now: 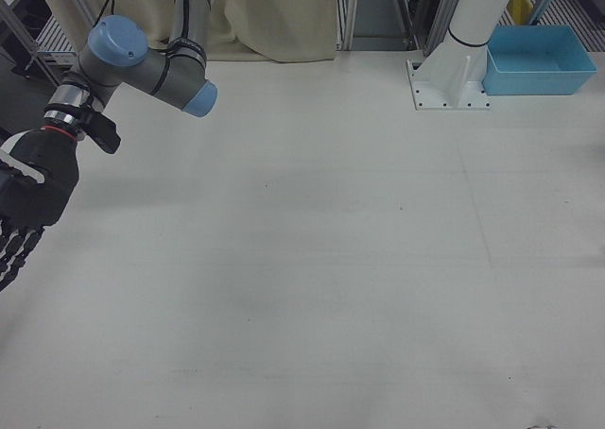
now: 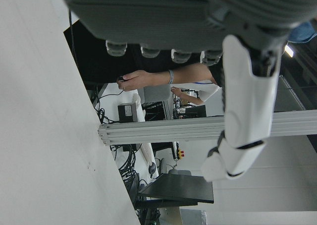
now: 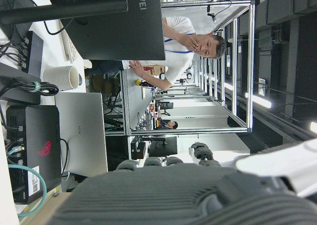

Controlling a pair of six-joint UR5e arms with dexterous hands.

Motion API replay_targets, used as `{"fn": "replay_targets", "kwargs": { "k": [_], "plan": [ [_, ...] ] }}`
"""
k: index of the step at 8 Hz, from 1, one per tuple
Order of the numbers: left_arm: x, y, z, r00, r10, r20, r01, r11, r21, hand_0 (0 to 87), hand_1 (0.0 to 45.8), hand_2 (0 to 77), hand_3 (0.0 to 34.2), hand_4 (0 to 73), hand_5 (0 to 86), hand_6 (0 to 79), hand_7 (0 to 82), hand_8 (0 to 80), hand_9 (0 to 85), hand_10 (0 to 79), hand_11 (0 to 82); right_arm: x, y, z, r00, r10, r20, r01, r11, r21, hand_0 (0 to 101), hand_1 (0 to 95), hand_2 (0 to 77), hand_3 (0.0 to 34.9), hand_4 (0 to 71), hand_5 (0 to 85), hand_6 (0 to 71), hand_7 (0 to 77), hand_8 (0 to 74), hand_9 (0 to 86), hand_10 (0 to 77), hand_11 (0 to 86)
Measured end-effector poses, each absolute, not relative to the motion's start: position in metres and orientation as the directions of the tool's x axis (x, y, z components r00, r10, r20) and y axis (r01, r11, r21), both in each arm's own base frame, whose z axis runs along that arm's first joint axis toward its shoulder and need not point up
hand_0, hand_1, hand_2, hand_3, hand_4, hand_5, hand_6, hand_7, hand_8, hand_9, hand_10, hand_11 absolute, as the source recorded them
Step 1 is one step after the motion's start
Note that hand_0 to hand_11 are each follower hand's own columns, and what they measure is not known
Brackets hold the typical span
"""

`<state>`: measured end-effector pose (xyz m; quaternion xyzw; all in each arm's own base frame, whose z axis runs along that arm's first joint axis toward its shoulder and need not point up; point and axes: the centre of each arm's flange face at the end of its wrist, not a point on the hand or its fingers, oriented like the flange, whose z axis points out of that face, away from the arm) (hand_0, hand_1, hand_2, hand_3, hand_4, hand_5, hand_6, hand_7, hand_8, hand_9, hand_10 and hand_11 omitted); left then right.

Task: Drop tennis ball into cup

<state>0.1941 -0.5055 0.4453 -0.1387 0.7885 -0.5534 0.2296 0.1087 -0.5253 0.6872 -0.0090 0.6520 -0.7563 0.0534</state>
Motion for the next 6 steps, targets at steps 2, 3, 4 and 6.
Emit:
{"fn": "replay_targets", "kwargs": {
  "k": [2, 3, 4, 6],
  "plan": [
    [0.106, -0.534, 0.462, -0.915, -0.33, -0.232, 0.132, 0.297, -0.946, 57.7, 37.1, 23.5, 10.7, 0.5, 8.7, 2.2, 0.0, 0.0, 0.5, 0.0, 4.4, 0.109, -0.525, 0.687, -0.994, -0.093, -0.056, 0.069, -0.144, -0.987, 0, 0.5, 0.5, 0.0, 0.0, 0.0, 0.0, 0.0, 0.0, 0.0, 0.0, 0.5],
    [0.05, -0.551, 0.488, -0.936, -0.246, -0.252, 0.189, 0.254, -0.949, 57.4, 36.5, 23.5, 10.7, 0.5, 8.7, 2.2, 0.0, 0.0, 1.1, 0.0, 4.4, 0.109, -0.525, 0.687, -0.994, -0.093, -0.056, 0.069, -0.144, -0.987, 0, 0.5, 0.5, 0.0, 0.0, 0.0, 0.0, 0.0, 0.0, 0.0, 0.0, 0.5],
    [0.002, -0.56, 0.519, -0.948, -0.177, -0.264, 0.226, 0.21, -0.951, 57.3, 36.5, 23.5, 10.7, 0.5, 8.7, 2.2, 0.0, 0.0, 1.1, 0.0, 4.4, 0.109, -0.525, 0.687, -0.994, -0.093, -0.056, 0.069, -0.144, -0.987, 0, 0.5, 0.5, 0.0, 0.0, 0.0, 0.0, 0.0, 0.0, 0.0, 0.0, 0.5],
    [-0.051, -0.552, 0.563, -0.956, -0.114, -0.271, 0.252, 0.157, -0.955, 60.4, 36.0, 23.5, 10.7, 1.1, 9.3, 2.2, 0.0, 0.0, 1.1, 0.0, 3.3, 0.109, -0.525, 0.687, -0.994, -0.093, -0.056, 0.069, -0.144, -0.987, 0, 0.5, 0.5, 0.0, 0.0, 0.0, 0.0, 0.5, 0.0, 0.0, 0.0, 0.5]
  ]
}}
